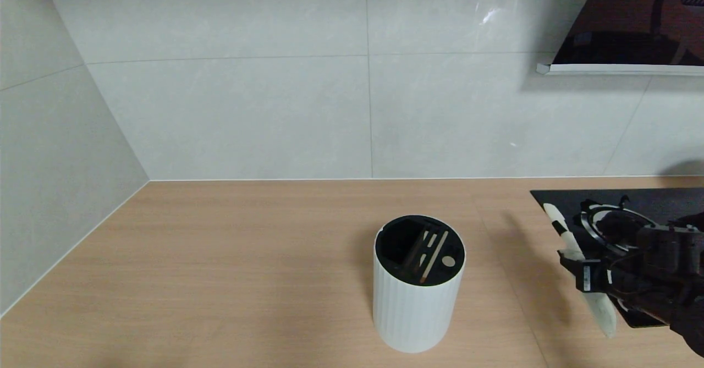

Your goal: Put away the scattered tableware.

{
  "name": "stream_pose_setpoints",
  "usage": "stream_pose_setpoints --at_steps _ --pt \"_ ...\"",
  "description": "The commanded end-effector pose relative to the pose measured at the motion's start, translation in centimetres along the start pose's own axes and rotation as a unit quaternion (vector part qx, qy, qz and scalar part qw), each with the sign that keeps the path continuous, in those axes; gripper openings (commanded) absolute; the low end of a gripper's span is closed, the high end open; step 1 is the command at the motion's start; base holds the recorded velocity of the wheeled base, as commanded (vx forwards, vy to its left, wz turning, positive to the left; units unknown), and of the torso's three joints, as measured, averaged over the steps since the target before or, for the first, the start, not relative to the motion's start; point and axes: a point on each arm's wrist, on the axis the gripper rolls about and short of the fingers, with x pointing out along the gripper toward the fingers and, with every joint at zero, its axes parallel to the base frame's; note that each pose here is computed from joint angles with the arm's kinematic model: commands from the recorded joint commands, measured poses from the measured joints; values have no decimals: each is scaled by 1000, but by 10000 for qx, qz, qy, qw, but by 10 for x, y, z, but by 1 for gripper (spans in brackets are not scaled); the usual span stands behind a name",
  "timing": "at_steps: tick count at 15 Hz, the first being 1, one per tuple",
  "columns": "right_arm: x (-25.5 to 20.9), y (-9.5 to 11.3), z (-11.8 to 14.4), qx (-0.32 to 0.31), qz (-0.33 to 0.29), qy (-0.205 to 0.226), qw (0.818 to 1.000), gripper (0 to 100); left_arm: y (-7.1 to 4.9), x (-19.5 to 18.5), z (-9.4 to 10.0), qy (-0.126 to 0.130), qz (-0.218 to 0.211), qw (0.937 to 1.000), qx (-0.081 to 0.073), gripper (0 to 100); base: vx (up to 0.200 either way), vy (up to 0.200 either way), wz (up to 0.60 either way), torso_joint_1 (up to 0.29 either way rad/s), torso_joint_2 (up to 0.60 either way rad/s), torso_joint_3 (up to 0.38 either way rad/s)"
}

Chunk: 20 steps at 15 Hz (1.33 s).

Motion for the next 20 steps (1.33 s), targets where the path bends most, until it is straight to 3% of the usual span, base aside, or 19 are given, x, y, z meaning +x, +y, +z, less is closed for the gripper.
stream_pose_setpoints --at_steps 1,4,5,6,7,9,10,12,13,14,15,16,17,18,19,20 --pt "-39 15 44 -146 204 -908 9955 0 0 0 0 1 -5 10000 35 100 0 0 0 0 0 0" --pt "-60 39 72 -290 541 -1298 9896 0 0 0 2 22 -74 9995 304 100 0 0 0 0 0 0" --pt "-73 51 83 -338 680 -1514 9856 0 -2 -3 34 -222 -465 9980 360 100 0 0 0 0 0 0" --pt "-80 56 86 -367 781 -1591 9835 0 -3 -2 56 -244 -718 9965 342 100 0 0 0 0 0 0" --pt "-92 67 97 -415 992 -1775 9782 0 -6 12 92 45 -1238 9919 288 100 0 0 0 0 0 0" --pt "-108 77 114 -444 1229 -2001 9710 0 -13 60 138 629 -2066 9762 197 100 0 0 0 0 0 0" --pt "-112 82 121 -458 1333 -2082 9679 0 -19 94 161 830 -2534 9637 115 100 0 0 0 0 0 0" --pt "-117 91 123 -491 1526 -2140 9636 0 -44 150 185 1012 -3331 9374 -113 100 0 0 0 0 0 0" --pt "-124 95 123 -508 1644 -2205 9601 0 -66 173 189 1126 -3756 9190 -401 100 0 0 0 0 0 0" --pt "-130 100 123 -535 1784 -2240 9566 0 -85 188 188 1217 -4064 9030 -680 100 0 0 0 0 0 0" --pt "-135 107 122 -523 1964 -2235 9533 0 -114 209 181 1291 -4421 8830 -904 100 0 0 0 0 0 0" --pt "-138 115 120 -524 2149 -2182 9505 0 -140 232 168 1181 -4673 8712 -928 100 0 0 0 0 0 0" --pt "-140 121 117 -524 2288 -2093 9493 0 -160 248 156 1029 -4863 8627 -929 100 0 0 0 0 0 0" --pt "-140 126 114 -508 2420 -1975 9486 0 -181 259 144 1004 -5077 8501 -974 100 0 0 0 0 0 0" --pt "-137 134 109 -442 2559 -1818 9484 0 -205 268 135 1112 -5254 8364 -1101 100 0 0 0 0 0 0" --pt "-136 137 108 -401 2618 -1761 9481 0 -225 274 134 1265 -5383 8225 -1330 100 0 0 0 0 0 0"
